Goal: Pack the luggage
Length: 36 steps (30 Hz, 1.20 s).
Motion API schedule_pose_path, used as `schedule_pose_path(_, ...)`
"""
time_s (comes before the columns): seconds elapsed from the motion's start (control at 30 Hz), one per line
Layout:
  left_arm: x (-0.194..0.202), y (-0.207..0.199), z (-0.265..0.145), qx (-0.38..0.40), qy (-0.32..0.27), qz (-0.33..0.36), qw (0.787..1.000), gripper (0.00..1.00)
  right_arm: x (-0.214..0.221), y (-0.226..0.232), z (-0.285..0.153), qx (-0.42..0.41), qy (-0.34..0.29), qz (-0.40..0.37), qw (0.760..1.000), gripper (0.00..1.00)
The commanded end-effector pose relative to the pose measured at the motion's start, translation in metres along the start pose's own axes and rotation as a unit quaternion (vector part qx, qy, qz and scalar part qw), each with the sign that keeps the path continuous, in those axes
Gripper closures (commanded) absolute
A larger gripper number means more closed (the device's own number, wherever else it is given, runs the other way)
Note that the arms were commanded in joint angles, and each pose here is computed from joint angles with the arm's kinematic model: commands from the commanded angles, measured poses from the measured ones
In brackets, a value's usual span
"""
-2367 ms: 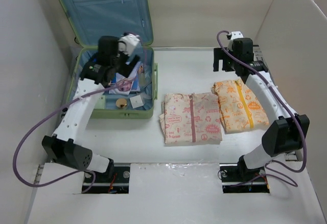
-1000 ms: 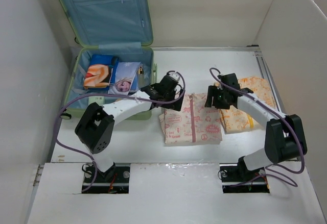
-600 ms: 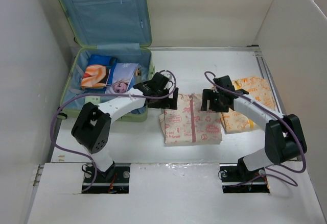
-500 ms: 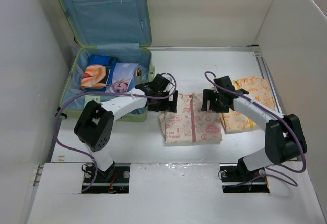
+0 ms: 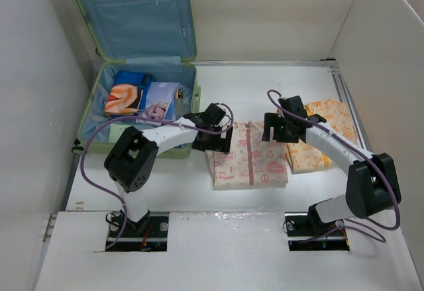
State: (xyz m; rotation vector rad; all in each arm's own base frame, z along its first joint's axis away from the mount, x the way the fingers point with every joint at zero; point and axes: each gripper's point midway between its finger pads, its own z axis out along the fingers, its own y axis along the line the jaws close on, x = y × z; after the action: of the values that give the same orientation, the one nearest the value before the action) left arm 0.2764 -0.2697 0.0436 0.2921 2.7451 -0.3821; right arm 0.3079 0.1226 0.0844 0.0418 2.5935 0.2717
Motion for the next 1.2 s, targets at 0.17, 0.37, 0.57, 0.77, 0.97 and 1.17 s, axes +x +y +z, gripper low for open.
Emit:
schedule_pose_path(0.17,0.041,0.006,0.046,0.0,0.089,-0.03,0.996,0.0,0.012,-0.003,0.008,-0.019,0.004,0.001,1.0,0.19)
schedule_pose_path(0.37,0.023,-0.026,0.048,0.088,0.078,-0.021,0.993,0.35,0.032,0.003,0.034,-0.069,0.021,0.038,0.997,0.37)
schedule_pose_path(0.57,0.009,-0.047,0.055,0.153,0.083,-0.021,0.985,1.0,0.043,0.011,0.045,-0.098,0.032,0.056,0.993,0.46)
schedule_pose_path(0.77,-0.032,-0.047,0.038,0.13,0.056,0.055,0.988,1.0,0.016,-0.004,0.019,-0.051,-0.003,0.023,0.998,0.42)
schedule_pose_path(0.97,-0.105,-0.031,-0.025,0.043,-0.035,0.209,0.976,1.0,-0.048,-0.014,-0.034,0.01,-0.066,-0.039,0.997,0.3)
schedule_pose_path(1.17,-0.127,-0.007,-0.075,-0.037,-0.001,0.308,0.951,1.0,-0.103,-0.009,-0.064,0.014,-0.125,-0.063,0.99,0.3)
